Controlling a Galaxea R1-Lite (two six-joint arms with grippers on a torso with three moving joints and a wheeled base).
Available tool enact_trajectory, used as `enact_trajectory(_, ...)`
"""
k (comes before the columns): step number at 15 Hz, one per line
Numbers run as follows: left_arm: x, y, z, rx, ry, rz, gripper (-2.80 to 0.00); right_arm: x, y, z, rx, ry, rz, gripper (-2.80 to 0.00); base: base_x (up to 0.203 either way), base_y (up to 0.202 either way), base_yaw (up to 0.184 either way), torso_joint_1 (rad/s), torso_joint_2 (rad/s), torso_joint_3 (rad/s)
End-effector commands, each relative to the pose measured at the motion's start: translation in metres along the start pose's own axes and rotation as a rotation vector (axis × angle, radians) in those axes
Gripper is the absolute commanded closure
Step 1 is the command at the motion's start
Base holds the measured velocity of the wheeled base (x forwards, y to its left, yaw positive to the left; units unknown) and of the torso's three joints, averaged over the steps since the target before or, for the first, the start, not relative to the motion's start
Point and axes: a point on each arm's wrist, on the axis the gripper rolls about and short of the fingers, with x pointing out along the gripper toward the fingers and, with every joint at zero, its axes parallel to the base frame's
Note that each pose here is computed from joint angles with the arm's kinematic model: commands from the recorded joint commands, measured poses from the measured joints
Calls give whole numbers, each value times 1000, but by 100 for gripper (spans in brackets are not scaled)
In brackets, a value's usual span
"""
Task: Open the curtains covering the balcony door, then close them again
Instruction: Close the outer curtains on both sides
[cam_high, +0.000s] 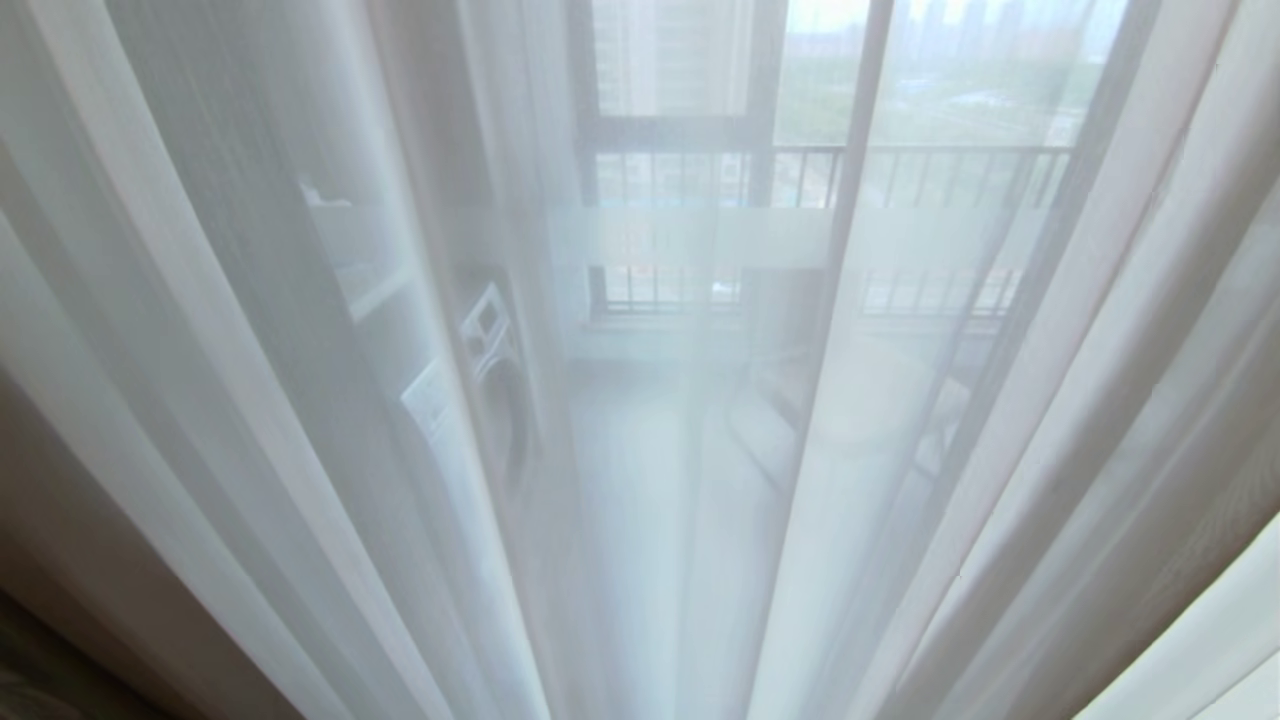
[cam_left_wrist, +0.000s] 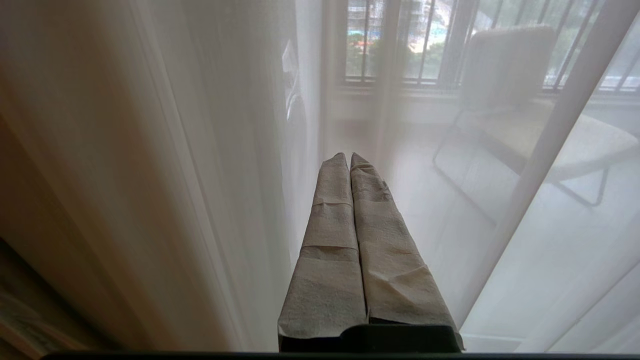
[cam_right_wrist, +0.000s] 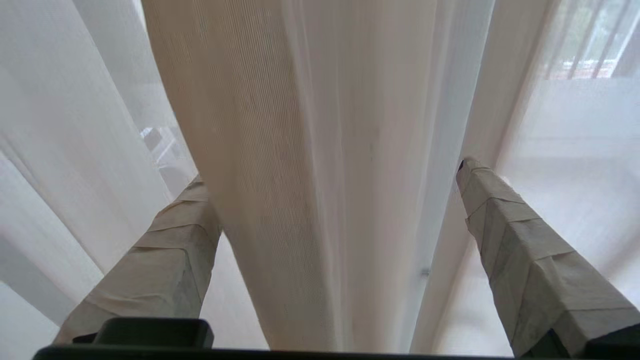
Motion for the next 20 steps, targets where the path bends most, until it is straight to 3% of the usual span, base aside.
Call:
enact_trajectory(1, 0, 0, 0, 0, -1, 2, 0, -19, 4, -11, -3, -10, -2, -280, 0, 0, 0, 0, 0, 0)
enact_trajectory(7, 0, 0, 0, -1, -1, 1, 0, -56, 8, -60, -61, 40, -18, -280, 0, 0, 0, 0, 0, 0)
enact_trajectory(8, 0, 0, 0, 0, -1, 1, 0, -61, 8, -65, -72, 39, -17, 0, 0, 0, 0, 0, 0, 0)
enact_trajectory(14, 0, 0, 0, 0, -1, 0, 0, -86, 11, -88, -91, 16, -19, 0, 0, 0, 0, 0, 0, 0)
enact_trajectory(20, 0, 0, 0, -1, -1, 1, 0, -114, 12, -129, -80, 97, -26, 0, 0, 0, 0, 0, 0, 0)
